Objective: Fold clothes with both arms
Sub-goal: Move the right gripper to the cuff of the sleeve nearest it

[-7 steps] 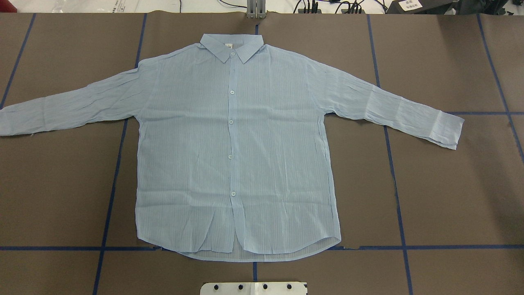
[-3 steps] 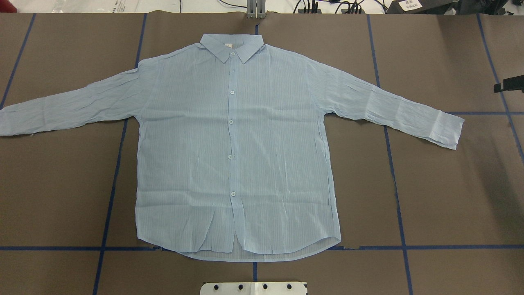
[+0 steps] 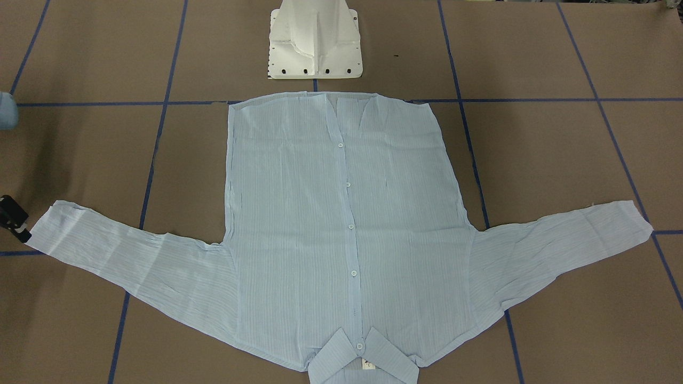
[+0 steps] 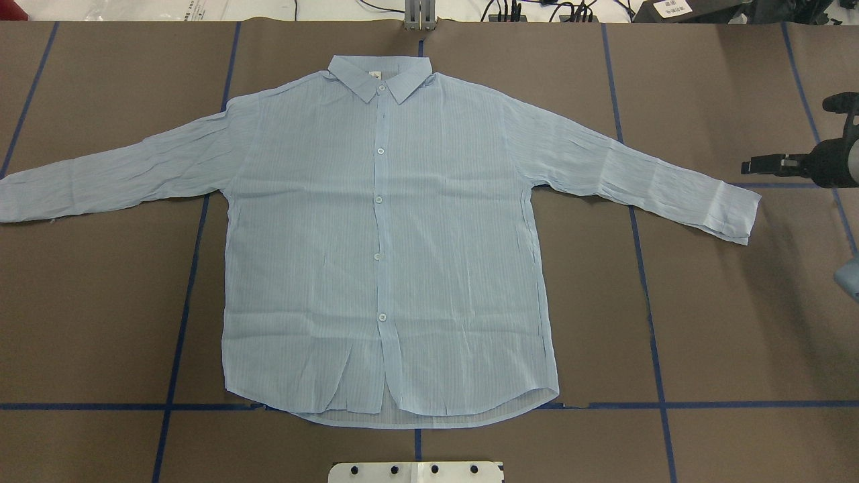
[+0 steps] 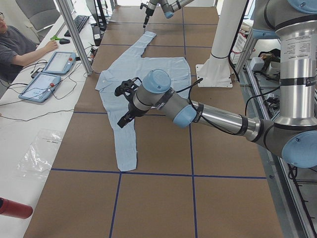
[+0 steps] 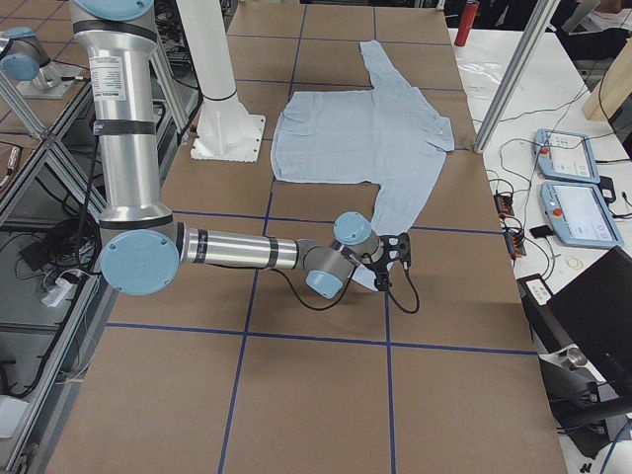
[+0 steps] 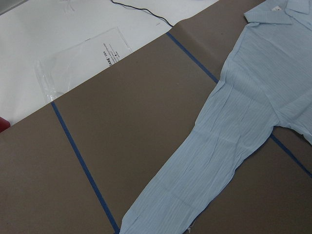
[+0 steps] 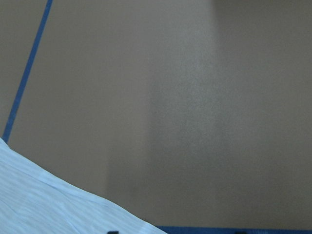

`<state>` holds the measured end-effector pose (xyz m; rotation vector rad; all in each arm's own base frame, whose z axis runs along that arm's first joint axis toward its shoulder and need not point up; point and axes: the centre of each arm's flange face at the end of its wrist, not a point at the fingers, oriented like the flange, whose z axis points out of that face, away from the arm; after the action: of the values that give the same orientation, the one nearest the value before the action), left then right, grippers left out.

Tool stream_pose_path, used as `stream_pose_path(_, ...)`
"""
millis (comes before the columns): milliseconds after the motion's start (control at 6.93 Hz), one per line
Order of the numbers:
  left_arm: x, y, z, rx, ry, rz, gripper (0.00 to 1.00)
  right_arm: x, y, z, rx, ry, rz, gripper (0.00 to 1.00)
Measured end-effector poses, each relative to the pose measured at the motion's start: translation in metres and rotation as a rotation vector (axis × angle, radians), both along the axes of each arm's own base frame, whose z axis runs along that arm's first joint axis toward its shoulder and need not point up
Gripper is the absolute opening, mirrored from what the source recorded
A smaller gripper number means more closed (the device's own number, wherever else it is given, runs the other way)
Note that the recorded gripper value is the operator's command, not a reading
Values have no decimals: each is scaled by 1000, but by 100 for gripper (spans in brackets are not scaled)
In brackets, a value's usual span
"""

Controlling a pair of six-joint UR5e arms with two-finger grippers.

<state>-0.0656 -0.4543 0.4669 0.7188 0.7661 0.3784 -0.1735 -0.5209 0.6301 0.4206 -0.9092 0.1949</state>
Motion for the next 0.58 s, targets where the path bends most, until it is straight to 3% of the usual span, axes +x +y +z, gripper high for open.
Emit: stream_pose_path(577, 0, 0, 1, -1, 0, 2, 100, -21, 10, 28, -14, 28, -21, 71)
